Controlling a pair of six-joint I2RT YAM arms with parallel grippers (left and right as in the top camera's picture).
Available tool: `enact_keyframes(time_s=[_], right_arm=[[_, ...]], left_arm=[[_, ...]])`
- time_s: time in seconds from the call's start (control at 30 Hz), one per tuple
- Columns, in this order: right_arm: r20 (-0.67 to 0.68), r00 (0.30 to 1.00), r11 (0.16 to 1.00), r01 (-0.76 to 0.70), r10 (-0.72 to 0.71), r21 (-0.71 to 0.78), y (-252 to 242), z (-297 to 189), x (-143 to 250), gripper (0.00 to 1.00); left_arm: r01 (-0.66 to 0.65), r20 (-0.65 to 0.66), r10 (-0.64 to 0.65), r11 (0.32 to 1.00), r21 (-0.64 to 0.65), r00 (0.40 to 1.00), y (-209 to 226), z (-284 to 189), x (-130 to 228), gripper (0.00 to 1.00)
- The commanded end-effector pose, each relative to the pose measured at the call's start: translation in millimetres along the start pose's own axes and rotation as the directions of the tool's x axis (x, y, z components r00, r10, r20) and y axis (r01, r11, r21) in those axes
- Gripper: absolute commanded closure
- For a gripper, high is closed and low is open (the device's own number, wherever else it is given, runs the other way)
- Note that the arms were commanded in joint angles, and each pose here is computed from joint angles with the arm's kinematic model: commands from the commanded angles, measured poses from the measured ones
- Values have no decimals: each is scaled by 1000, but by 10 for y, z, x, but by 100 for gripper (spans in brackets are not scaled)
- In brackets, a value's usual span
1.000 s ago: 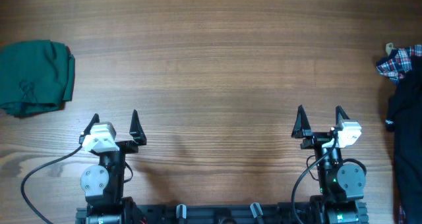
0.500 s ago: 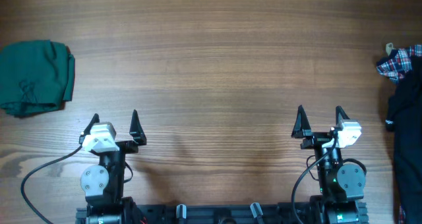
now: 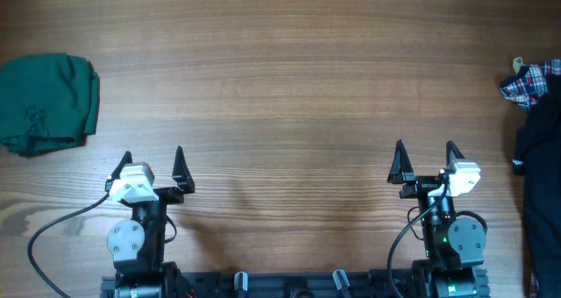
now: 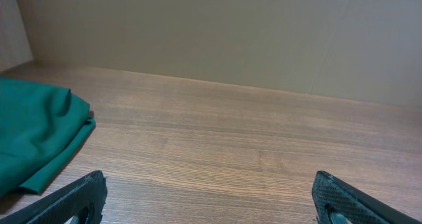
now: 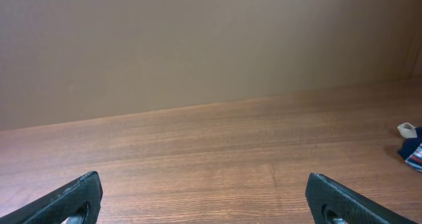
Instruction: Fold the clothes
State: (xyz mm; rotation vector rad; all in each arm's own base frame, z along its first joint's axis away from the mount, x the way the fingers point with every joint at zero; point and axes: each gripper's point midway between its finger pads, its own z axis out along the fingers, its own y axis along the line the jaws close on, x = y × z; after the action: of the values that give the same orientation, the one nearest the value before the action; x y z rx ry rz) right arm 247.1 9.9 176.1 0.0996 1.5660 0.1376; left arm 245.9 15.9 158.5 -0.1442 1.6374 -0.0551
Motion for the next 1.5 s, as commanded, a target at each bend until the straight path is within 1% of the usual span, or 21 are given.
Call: enact_keyframes(time_s=[0.0,0.67,0.73,0.77,0.8,0.87,0.9,0.93,0.97,1.0,1.07,1.1,1.13,1.2,1.23,1.27,1.3,1.33,1.37,1.4,1.47], right_arm=[[0,1000,1000,17,-17,-3,1,1,1,0],[0,1000,1000,18,-18,-3,0,1,1,0],[17,997,993,74,-76,90,-156,-6,-47,0],[28,997,990,71,-75,118,-202,-12,-76,0],[48,997,992,59,-65,113,-189,-12,-120,0],[101,993,998,60,-62,21,-16,-16,-264,0],[117,991,998,61,-64,29,-19,-37,-367,0],[132,989,997,56,-63,59,-59,-58,-463,0],[154,986,988,42,-65,147,-184,-116,-685,0],[157,986,983,22,-51,181,-230,-139,-803,0],[170,985,965,-60,17,254,-339,-165,-1041,0],[143,989,953,-64,22,297,-375,-130,-1223,0],[88,996,935,-52,23,351,-421,-43,-1368,0],[-25,1000,932,-5,15,362,-369,224,-1546,0],[-100,995,927,55,-19,371,-359,387,-1639,0],[-205,976,912,152,-78,380,-399,593,-1653,0],[-295,950,894,216,-100,393,-492,762,-1650,0],[-388,919,888,239,-75,393,-614,941,-1589,0],[-470,882,911,214,-25,353,-706,1112,-1487,0],[-525,850,925,161,48,344,-880,1229,-1405,0],[-586,793,918,94,165,386,-1292,1300,-1254,0]], left_arm=[[-19,-5,18,1000,-19,1000,41,0,26,0],[-19,-5,18,1000,-19,1000,41,0,26,0],[-19,-5,18,1000,-19,1000,41,0,26,0],[-19,-5,18,1000,-19,1000,41,0,26,0],[-19,-5,18,1000,-19,1000,41,0,26,0],[-19,-5,18,1000,-19,1000,41,0,26,0],[-19,-5,18,1000,-19,1000,41,0,26,0],[-19,-5,18,1000,-19,1000,41,0,26,0],[-19,-5,18,1000,-19,1000,41,0,26,0],[-19,-5,18,1000,-19,1000,41,0,26,0],[-19,-5,18,1000,-19,1000,41,0,26,0],[-19,-5,18,1000,-19,1000,41,0,26,0],[-18,-5,18,1000,-19,1000,41,0,26,0],[-19,-5,19,1000,-19,1000,41,0,25,0],[-19,-5,19,1000,-19,1000,41,0,25,0],[-19,-5,18,1000,-19,1000,41,0,26,0],[-19,-5,18,1000,-19,1000,41,0,26,0],[-19,-5,18,1000,-19,1000,41,0,26,0],[-19,-5,18,1000,-19,1000,41,0,26,0],[-19,-5,18,1000,-19,1000,41,0,26,0],[-19,-5,19,1000,-19,1000,41,0,25,0]])
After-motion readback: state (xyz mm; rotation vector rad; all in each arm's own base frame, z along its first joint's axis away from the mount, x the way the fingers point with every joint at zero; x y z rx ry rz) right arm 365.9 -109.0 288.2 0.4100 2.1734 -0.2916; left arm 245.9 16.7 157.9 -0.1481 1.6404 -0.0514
